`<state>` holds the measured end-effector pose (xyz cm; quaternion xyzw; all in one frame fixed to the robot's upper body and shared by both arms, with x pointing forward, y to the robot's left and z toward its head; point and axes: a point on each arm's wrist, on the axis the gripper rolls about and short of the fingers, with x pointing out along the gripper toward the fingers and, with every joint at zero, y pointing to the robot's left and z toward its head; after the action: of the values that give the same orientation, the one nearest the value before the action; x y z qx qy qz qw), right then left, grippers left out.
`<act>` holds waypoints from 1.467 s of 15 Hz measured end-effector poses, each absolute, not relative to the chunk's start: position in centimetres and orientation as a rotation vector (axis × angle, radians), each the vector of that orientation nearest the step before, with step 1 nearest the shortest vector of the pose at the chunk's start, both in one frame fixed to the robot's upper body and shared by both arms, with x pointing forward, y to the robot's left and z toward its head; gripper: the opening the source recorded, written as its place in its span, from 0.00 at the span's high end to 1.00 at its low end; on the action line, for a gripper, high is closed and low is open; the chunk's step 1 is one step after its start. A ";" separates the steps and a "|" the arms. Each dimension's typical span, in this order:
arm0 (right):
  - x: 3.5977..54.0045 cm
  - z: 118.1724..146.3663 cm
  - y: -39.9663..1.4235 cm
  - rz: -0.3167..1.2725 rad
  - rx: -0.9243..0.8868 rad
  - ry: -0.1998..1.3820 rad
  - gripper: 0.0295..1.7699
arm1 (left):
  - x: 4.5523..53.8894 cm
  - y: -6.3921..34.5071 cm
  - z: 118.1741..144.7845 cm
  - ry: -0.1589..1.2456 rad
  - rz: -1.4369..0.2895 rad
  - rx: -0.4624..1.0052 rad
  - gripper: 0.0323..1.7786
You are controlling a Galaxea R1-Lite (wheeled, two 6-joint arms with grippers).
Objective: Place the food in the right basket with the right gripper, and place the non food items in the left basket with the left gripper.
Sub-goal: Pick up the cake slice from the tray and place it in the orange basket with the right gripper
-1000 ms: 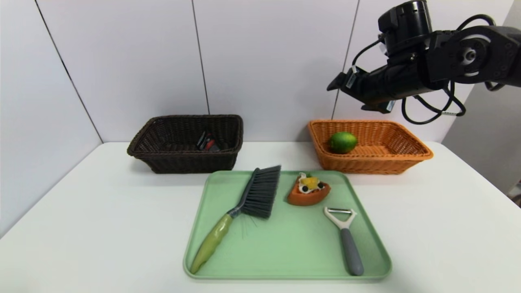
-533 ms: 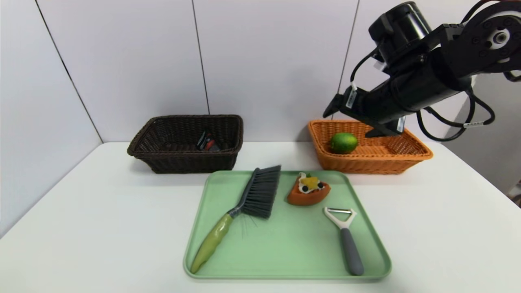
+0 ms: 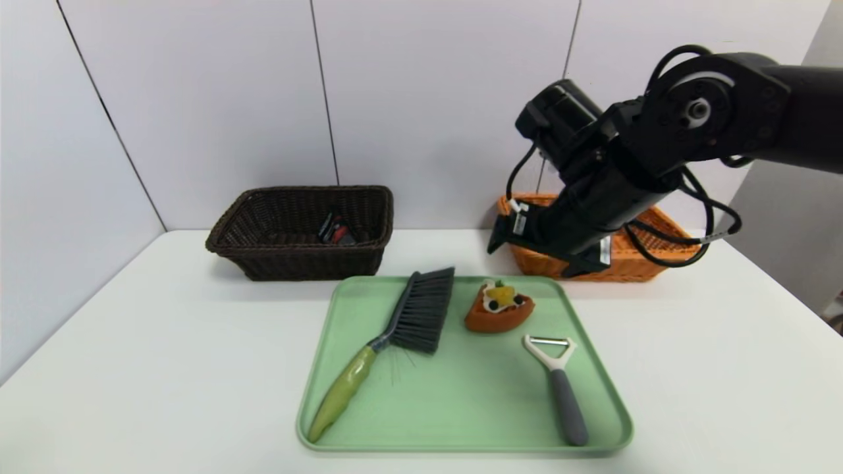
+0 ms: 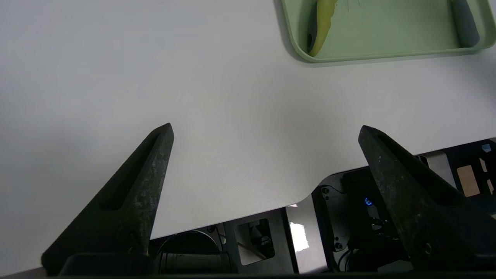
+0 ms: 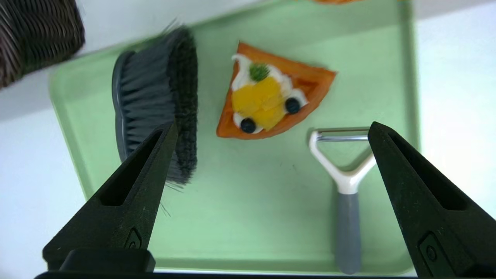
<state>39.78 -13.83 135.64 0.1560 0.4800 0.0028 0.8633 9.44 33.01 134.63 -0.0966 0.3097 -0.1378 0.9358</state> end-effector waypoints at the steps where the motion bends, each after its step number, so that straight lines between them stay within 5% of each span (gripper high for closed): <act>1: 39.8 135.0 -13.1 0.008 0.313 1.023 0.04 | 9.5 33.0 134.6 0.635 -0.281 -0.197 0.05; 10: 42.0 129.7 -10.9 -0.085 0.314 1.128 0.04 | 9.2 33.0 134.1 0.645 -0.296 -0.202 0.05; 22: 43.9 127.4 -11.1 -0.122 0.317 1.140 0.04 | 9.3 33.0 133.8 0.650 -0.296 -0.201 0.05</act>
<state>43.90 -11.12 127.41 0.1494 0.5368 -0.0574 0.8284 9.31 33.01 133.77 -0.0984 0.3175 -0.1447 0.9320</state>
